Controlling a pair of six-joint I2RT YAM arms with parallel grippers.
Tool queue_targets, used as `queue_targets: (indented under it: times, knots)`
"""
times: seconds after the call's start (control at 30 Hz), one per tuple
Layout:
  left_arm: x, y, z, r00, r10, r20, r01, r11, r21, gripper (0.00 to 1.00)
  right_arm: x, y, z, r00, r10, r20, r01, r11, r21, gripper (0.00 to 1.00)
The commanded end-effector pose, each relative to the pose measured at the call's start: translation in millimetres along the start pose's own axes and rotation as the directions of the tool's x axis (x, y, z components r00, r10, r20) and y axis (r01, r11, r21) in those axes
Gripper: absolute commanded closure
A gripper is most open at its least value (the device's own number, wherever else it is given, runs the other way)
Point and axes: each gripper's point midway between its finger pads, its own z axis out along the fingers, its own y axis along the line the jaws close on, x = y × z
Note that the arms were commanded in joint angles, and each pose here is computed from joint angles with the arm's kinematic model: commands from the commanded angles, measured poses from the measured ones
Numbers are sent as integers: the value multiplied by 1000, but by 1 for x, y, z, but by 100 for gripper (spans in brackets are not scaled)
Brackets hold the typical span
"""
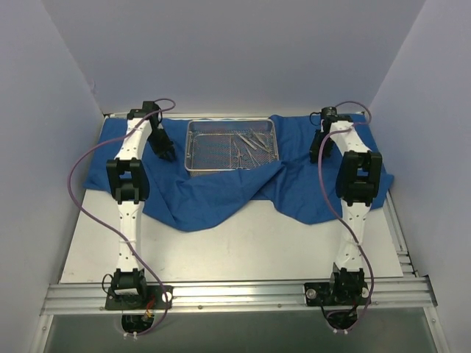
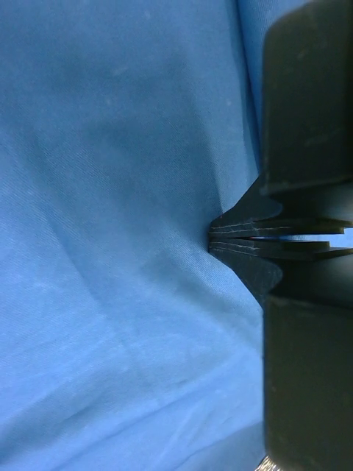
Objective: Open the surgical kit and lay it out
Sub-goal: Smooth out the surgical kit at the center of the board.
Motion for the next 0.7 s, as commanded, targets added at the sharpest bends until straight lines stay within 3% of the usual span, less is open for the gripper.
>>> queue_targets:
  times: [0.0,0.3,0.67]
  knots:
    - [-7,3,41,997,-76,-31,77,996,46,70,25,-21,68,996,21,-90,-10,993,118,100]
    - [-42,10,60,972,-224,-62,233,949,211,76,18,-47,74,986,131,-99,-115,981,154,100]
    - [-51,18,63,975,-216,-57,223,942,249,76,66,-91,66,969,178,-171,-140,967,214,100]
